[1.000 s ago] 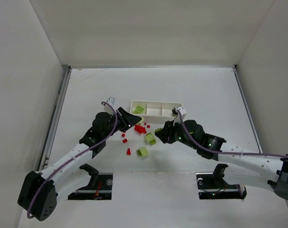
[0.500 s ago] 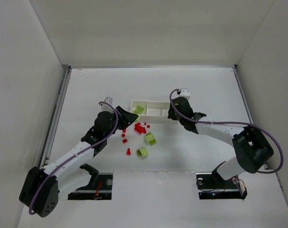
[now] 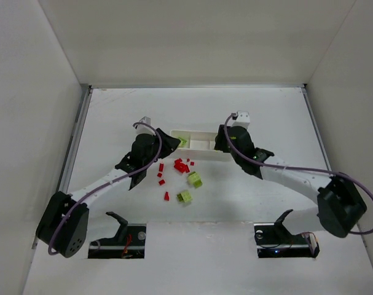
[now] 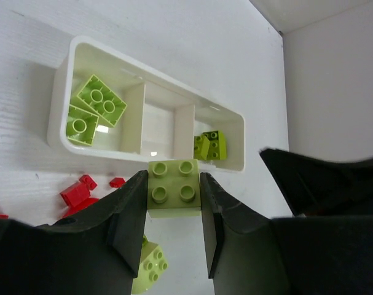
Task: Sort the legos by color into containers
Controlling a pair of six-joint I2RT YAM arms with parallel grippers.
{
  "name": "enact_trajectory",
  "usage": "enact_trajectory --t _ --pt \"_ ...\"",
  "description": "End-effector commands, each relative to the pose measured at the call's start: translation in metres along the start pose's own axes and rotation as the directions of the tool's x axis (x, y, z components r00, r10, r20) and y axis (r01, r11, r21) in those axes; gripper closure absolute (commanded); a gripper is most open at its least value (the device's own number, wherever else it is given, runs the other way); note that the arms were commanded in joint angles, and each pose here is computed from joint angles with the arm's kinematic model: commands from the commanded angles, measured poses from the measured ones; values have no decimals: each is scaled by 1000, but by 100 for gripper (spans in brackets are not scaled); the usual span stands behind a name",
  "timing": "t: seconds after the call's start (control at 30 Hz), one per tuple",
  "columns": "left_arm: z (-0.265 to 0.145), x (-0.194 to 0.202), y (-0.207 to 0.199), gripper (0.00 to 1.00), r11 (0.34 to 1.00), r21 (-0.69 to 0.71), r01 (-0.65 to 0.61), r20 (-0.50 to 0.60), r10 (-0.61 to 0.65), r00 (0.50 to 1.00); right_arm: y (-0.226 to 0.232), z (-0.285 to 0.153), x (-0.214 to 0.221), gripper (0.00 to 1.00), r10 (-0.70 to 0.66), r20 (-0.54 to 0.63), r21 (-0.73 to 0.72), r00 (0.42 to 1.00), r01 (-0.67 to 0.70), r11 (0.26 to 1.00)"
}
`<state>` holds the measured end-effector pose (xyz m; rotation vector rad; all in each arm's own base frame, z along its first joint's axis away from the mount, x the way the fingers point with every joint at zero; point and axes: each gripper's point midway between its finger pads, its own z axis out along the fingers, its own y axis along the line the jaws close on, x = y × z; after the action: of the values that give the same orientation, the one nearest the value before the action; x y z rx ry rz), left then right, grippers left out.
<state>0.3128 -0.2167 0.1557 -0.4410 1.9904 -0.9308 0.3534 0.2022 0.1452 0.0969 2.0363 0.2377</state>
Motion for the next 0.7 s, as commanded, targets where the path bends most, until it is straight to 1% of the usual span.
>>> enact_trajectory --t 0.0,0.13,0.27,0.33,0.43,0.57,0.67 --pt "12 -23 -20 80 999 30 -45 83 42 996 29 -33 2 40 24 46 -117 999 -19 993" --pt "28 -26 -8 79 997 -31 -70 94 73 993 53 -59 34 40 10 4 -204 1000 -9 979" --pt "45 -29 2 79 991 -89 -104 96 112 989 73 -78 59 33 8 -46 -276 999 -21 961" --pt "51 -32 4 78 989 -102 -109 100 119 988 85 -85 73 27 -30 -73 -319 997 5 948" --pt "62 -36 2 77 984 -119 -136 105 148 983 99 -90 92 21 -80 -113 -361 990 34 932" --pt "70 -34 8 72 977 -151 -148 96 163 982 111 -88 111 17 -128 -141 -371 982 68 926" --pt "73 -32 12 69 974 -166 -155 88 171 981 114 -82 120 16 -141 -162 -359 977 75 930"
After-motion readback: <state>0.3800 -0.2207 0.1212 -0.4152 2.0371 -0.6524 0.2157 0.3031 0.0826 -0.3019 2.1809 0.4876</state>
